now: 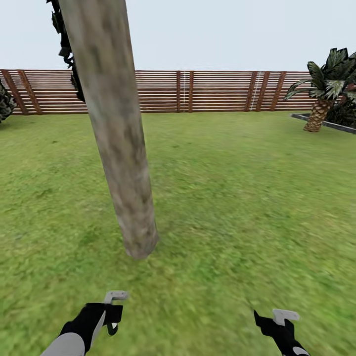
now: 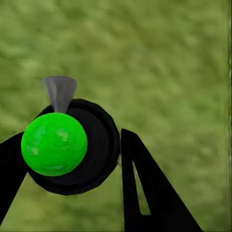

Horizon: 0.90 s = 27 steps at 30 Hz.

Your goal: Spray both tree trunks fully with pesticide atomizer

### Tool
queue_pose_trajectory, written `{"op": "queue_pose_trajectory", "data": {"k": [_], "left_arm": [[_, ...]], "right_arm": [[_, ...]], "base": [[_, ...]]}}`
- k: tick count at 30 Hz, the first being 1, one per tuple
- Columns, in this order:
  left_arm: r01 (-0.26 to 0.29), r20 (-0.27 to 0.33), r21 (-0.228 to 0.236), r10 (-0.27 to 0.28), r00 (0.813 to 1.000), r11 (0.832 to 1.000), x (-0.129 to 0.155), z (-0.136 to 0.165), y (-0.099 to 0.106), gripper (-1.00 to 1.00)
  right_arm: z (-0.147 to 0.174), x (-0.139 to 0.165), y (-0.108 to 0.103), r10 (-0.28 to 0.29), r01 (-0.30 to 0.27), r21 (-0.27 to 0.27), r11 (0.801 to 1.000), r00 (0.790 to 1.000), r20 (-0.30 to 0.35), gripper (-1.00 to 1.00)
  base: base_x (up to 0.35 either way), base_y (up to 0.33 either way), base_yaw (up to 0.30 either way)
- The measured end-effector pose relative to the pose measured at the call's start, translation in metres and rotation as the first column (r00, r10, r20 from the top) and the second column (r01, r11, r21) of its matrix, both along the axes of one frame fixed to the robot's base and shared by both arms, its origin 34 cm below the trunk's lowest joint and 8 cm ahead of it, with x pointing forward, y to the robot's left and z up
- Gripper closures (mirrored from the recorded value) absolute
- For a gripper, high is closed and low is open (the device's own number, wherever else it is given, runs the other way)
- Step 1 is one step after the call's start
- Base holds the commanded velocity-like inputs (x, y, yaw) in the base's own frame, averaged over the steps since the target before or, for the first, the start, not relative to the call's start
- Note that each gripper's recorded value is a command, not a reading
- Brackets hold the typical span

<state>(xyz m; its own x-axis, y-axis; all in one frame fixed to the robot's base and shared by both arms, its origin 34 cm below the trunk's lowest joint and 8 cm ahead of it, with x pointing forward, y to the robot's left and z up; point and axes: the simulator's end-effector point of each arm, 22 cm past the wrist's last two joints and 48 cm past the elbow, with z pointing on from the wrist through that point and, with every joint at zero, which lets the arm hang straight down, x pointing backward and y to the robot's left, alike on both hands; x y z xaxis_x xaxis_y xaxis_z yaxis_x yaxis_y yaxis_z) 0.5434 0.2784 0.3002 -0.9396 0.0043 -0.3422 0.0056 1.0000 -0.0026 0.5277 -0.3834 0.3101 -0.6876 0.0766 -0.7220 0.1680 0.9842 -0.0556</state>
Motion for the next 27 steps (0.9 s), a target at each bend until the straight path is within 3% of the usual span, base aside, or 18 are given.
{"op": "queue_pose_trajectory", "data": {"k": [2, 3, 4, 5, 7, 12, 14, 18, 22, 24, 27], "left_arm": [[0.001, 0.005, -0.001, -0.001, 1.0, 1.0, 0.004, 0.002, -0.001, 1.0], [-0.013, -0.039, 0.018, 0.013, 0.999, 1.0, 0.02, 0.015, 0.01, 1.0], [-0.039, 0.089, 0.045, 0.035, 0.995, 0.998, 0.087, 0.061, 0.027, 1.0], [-0.048, 0.145, 0.055, 0.039, 0.989, 0.997, 0.114, 0.083, 0.033, 1.0], [-0.044, 0.111, 0.058, 0.037, 0.993, 0.997, 0.094, 0.068, 0.033, 1.0], [-0.039, 0.115, 0.05, 0.033, 0.993, 0.998, 0.096, 0.07, 0.029, 1.0], [0.049, 0.111, 0.097, -0.06, 0.992, 0.994, 0.101, 0.072, 0.017, 1.0], [0.097, 0.093, 0.082, -0.104, 0.99, 0.992, 0.103, 0.074, -0.015, 1.0], [0.091, 0.086, 0.092, -0.099, 0.991, 0.992, 0.103, 0.075, -0.005, 1.0], [0.08, 0.082, 0.11, -0.089, 0.993, 0.991, 0.102, 0.076, 0.019, 1.0], [0.09, 0.078, 0.077, -0.096, 0.992, 0.993, 0.1, 0.077, 0.037, 1.0]], "right_arm": [[0.0, 0.0, 0.0, 0.001, -0.001, 0.001, 1.0, 1.0, 0.0, -1.0], [-0.005, -0.003, 0.015, 0.016, -0.016, 0.013, 1.0, 1.0, -0.009, -1.0], [-0.005, -0.004, 0.016, 0.013, -0.013, 0.016, 1.0, 1.0, -0.009, -1.0], [-0.005, -0.004, 0.016, 0.013, -0.013, 0.016, 1.0, 1.0, -0.01, -1.0], [-0.006, -0.005, 0.016, 0.014, -0.014, 0.016, 1.0, 1.0, -0.011, -1.0], [-0.006, -0.006, 0.017, 0.013, -0.013, 0.016, 1.0, 1.0, -0.012, -1.0], [-0.007, -0.008, 0.017, 0.013, -0.013, 0.015, 1.0, 1.0, -0.015, -1.0], [-0.007, -0.008, 0.017, 0.013, -0.013, 0.016, 1.0, 1.0, -0.015, -1.0], [-0.007, -0.008, 0.017, 0.013, -0.013, 0.016, 1.0, 1.0, -0.016, -1.0], [-0.007, -0.008, 0.017, 0.014, -0.014, 0.016, 1.0, 1.0, -0.016, -1.0], [-0.007, -0.008, 0.017, 0.014, -0.014, 0.016, 1.0, 1.0, -0.016, -1.0]], "base": [[0.0, 0.0, -0.145], [0.0, 0.0, 0.0], [0.0, 0.0, 0.0], [0.0, 0.005, 0.0], [0.035, 0.103, 0.0], [0.072, 0.161, 0.0], [0.003, 0.005, 0.0], [0.0, 0.001, 0.0], [0.0, 0.0, 0.0], [0.0, 0.0, 0.0], [0.0, 0.0, 0.0]]}}
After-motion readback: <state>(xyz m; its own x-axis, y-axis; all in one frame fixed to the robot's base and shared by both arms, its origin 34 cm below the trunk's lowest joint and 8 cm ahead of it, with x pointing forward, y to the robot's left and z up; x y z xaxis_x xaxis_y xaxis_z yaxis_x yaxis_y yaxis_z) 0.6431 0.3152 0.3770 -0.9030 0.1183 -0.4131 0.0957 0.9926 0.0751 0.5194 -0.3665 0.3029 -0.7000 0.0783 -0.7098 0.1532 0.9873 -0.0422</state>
